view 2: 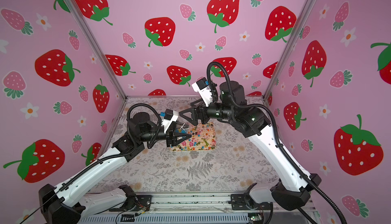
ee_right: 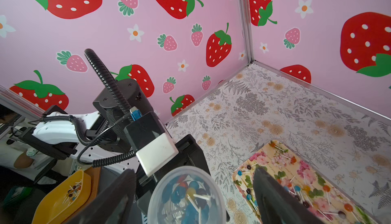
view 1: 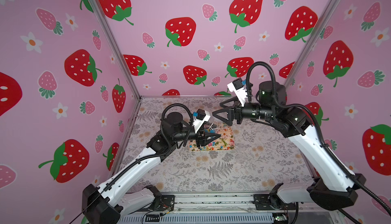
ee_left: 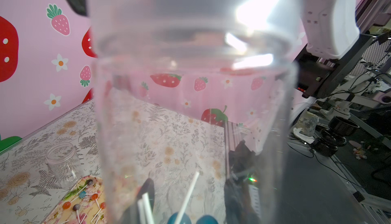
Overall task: Pour the candies out of the jar
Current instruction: Unscrew the lid from the jar.
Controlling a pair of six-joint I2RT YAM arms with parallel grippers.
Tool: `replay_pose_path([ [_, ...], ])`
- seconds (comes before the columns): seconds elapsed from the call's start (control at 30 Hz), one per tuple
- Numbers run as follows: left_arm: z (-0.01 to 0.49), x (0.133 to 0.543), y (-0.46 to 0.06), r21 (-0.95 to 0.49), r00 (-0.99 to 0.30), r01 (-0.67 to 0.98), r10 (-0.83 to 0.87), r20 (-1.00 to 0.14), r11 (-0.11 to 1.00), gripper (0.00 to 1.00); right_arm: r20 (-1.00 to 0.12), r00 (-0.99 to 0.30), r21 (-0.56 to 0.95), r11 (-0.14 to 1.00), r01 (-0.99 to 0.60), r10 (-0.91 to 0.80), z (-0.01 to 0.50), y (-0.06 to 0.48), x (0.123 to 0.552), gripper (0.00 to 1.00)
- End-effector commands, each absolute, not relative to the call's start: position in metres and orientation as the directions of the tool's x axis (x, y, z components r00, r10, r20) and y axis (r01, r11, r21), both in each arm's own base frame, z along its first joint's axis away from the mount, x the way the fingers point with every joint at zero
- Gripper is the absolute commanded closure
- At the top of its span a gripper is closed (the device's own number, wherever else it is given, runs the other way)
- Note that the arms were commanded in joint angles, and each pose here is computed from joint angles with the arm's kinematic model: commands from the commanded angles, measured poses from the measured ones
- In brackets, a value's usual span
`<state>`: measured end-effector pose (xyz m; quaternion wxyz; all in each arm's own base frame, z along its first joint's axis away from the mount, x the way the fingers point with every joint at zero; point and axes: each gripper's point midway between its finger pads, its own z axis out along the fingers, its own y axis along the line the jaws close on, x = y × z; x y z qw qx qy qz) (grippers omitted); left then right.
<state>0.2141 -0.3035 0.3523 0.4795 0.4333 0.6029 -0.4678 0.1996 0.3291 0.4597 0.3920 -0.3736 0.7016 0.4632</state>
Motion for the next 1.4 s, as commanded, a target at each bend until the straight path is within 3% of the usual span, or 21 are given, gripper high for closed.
replay_pose_path([
  [0.0,0.365,0.211,-0.300,-0.105,-0.117,0.977,0.053,-0.992,0.185,0.58,-0.876,-0.446,0.383,0.301,-0.873,-0.181,0.450,0.333,0.199,0.13],
  [0.3,0.365,0.211,-0.299,-0.101,-0.113,0.976,0.054,-0.992,0.191,0.58,-0.866,-0.460,0.389,0.316,-0.865,-0.196,0.437,0.332,0.198,0.22],
  [0.47,0.365,0.211,-0.299,-0.102,-0.114,0.977,0.055,-0.992,0.189,0.58,-0.871,-0.449,0.377,0.315,-0.871,-0.199,0.437,0.333,0.199,0.38],
  [0.67,0.367,0.210,-0.298,-0.102,-0.113,0.978,0.052,-0.992,0.181,0.58,-0.928,-0.293,0.245,0.217,-0.945,-0.230,0.455,0.333,0.187,0.47],
  [0.93,0.371,0.206,-0.299,-0.099,-0.109,0.982,0.055,-0.993,0.160,0.58,-0.978,0.067,-0.042,-0.129,-0.991,-0.199,0.479,0.332,0.155,0.47],
  [1.1,0.371,0.206,-0.299,-0.105,-0.115,0.982,0.055,-0.992,0.156,0.58,-0.968,0.152,-0.118,-0.176,-0.977,-0.199,0.479,0.333,0.156,0.46],
  [1.27,0.372,0.208,-0.300,-0.099,-0.108,0.982,0.050,-0.993,0.161,0.58,-0.967,0.120,-0.079,-0.183,-0.980,-0.227,0.471,0.334,0.157,0.45],
  [1.37,0.372,0.209,-0.300,-0.098,-0.108,0.982,0.049,-0.993,0.162,0.58,-0.967,0.103,-0.064,-0.171,-0.983,-0.233,0.469,0.334,0.157,0.38],
])
